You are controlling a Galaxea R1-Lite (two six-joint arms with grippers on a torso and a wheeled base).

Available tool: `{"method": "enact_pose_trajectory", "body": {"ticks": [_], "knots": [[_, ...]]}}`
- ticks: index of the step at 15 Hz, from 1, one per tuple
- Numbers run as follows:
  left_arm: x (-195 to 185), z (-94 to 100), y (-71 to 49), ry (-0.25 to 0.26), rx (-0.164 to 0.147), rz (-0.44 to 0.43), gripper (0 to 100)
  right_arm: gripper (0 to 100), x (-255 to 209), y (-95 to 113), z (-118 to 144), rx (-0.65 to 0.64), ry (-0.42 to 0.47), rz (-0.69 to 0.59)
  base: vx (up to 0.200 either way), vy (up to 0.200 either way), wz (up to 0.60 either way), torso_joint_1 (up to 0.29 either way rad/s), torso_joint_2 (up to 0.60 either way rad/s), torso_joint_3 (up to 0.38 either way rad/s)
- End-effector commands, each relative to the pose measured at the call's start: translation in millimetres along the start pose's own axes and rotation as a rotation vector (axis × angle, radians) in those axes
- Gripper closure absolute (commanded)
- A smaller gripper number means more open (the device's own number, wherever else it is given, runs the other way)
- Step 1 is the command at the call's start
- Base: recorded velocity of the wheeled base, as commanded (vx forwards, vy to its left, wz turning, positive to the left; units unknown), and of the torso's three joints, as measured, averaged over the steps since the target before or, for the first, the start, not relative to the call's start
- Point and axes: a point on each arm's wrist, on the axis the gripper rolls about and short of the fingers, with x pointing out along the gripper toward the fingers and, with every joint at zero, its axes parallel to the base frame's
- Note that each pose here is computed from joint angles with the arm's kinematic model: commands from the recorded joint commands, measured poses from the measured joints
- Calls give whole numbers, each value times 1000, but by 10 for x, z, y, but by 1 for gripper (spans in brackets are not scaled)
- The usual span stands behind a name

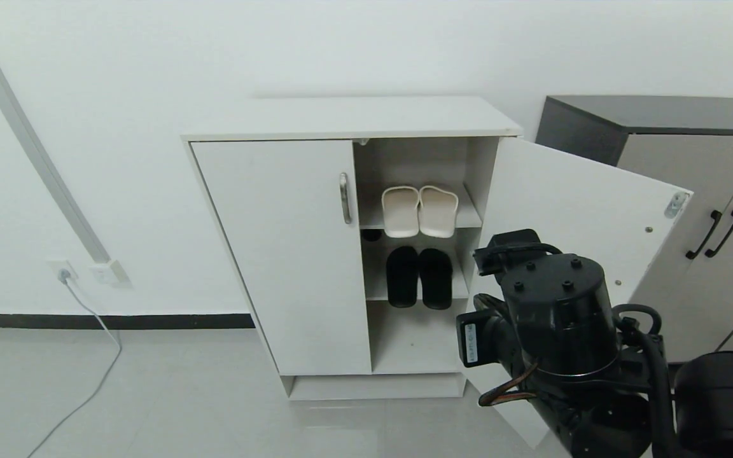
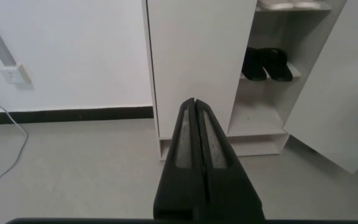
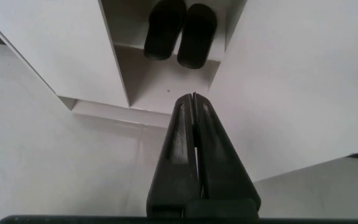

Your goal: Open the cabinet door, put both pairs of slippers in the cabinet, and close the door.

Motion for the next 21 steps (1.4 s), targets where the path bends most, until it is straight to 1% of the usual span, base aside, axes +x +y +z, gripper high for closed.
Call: {"method": "enact_pose_trajectory", "body": {"ticks": [1,11,15,21], "knots": [[1,1,0,1,0,-1,100,100,-5,-2,-4,-1,1,1,0,0,0,129,-466,-334],[1,1,0,1,0,-1,100,100,-3,-4,-20,-5,5,0,0,0,0,175,-486,-318],[1,1,0,1,5,-1,100,100,-3,-4,-20,-7,5,0,0,0,0,216,-524,-320],[1,1,0,1,-2,-2,100,100,15,9,-44,-13,11,-2,0,0,0,245,-574,-329]]}}
